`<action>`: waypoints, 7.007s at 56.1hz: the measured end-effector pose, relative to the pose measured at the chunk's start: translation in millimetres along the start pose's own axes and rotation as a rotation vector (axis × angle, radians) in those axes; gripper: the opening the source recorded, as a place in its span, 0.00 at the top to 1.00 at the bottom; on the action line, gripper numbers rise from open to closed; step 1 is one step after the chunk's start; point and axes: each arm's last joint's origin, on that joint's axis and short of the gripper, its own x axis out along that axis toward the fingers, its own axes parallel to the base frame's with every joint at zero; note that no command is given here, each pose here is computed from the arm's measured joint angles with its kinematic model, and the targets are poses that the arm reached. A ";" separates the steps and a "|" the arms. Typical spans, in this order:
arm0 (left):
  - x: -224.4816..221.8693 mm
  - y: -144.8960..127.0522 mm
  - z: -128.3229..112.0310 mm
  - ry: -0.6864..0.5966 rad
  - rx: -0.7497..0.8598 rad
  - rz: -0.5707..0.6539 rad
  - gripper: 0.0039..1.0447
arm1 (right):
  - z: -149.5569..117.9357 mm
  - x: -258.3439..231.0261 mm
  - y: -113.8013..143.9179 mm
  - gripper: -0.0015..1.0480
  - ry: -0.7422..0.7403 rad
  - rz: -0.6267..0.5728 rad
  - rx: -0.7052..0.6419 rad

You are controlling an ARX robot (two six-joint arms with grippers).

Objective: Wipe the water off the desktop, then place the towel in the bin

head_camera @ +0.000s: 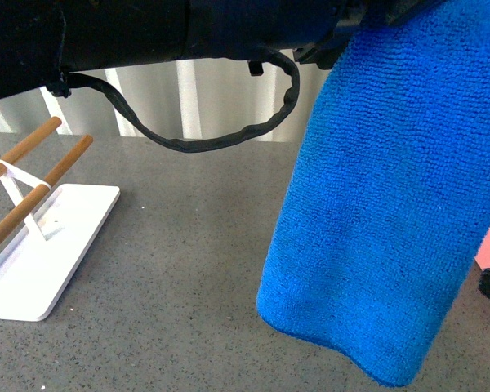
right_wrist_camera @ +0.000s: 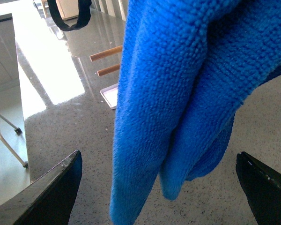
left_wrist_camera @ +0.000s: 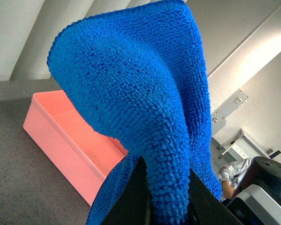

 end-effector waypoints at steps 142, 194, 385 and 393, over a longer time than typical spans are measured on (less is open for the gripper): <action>-193.4 125.4 2.8 0.089 0.048 0.594 0.06 | -7.5 10.9 -39.0 0.97 0.003 -0.101 0.008; -288.6 4.7 -20.2 -0.255 0.524 1.118 0.52 | -13.1 18.6 -35.9 0.97 0.021 -0.163 0.015; -281.8 -55.0 -87.4 -0.261 0.552 1.103 0.06 | -76.5 185.2 -221.6 0.97 0.486 -0.709 0.612; -281.8 -55.0 -87.4 -0.261 0.552 1.103 0.06 | -69.6 210.7 -241.2 0.97 0.468 -0.643 0.585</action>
